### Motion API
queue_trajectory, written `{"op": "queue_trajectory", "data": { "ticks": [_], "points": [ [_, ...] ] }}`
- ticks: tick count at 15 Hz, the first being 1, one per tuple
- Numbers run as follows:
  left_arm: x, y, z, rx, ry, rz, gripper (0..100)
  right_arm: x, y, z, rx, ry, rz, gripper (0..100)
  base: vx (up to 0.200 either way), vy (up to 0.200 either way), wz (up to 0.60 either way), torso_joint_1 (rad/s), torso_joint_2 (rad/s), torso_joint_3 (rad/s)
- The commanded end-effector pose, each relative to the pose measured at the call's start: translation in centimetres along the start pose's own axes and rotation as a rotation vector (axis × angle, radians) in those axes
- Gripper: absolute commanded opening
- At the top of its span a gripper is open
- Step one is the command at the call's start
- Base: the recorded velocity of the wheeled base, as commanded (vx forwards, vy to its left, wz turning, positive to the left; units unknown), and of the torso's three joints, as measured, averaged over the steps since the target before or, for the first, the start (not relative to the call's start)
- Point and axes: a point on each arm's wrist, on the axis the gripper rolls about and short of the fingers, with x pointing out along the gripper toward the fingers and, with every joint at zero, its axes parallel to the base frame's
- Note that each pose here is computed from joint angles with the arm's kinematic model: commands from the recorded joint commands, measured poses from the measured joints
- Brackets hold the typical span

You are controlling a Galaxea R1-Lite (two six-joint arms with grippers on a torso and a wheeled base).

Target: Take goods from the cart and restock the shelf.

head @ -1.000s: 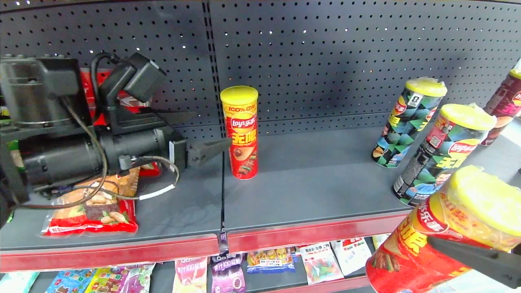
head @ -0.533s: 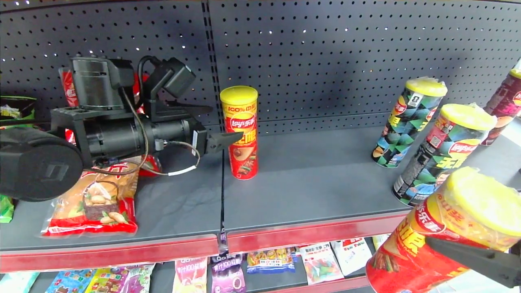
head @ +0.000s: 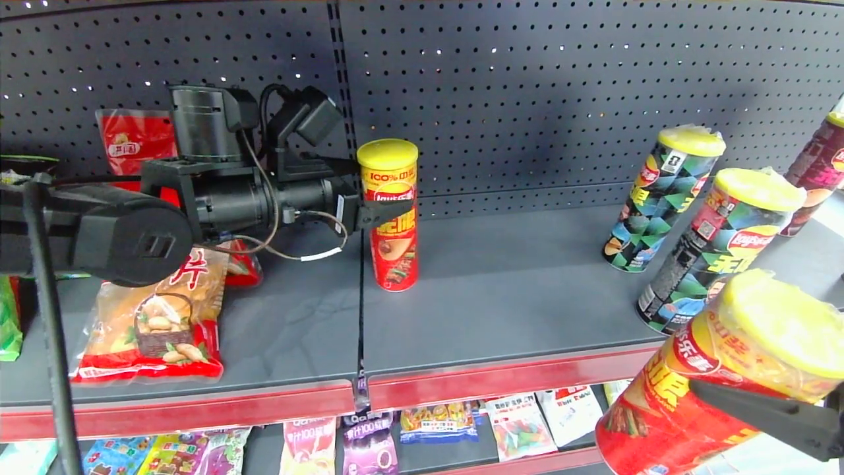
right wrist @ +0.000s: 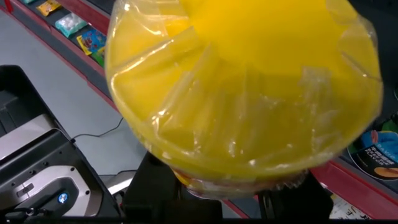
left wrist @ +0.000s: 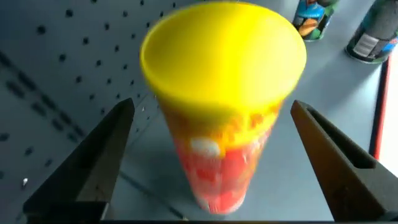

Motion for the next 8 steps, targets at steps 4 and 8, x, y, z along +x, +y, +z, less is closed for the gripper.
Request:
{"op": "queue_trajectory", "data": {
  "ticks": [4,8],
  "points": [
    [1.31,0.37,-0.81,-0.010,0.006,-0.044,100,0.02,-0.11,0.04,0.002,0.000,-0.008,0,0.000,0.000,0.00,0.000,0.00,0.000],
    [1.51,0.27,-1.10,-0.018,0.015,-0.049,0,0.04,-0.17,0.03,0.003,0.002,-0.013,0,0.000,0.000,0.00,0.000,0.00,0.000]
  ]
}}
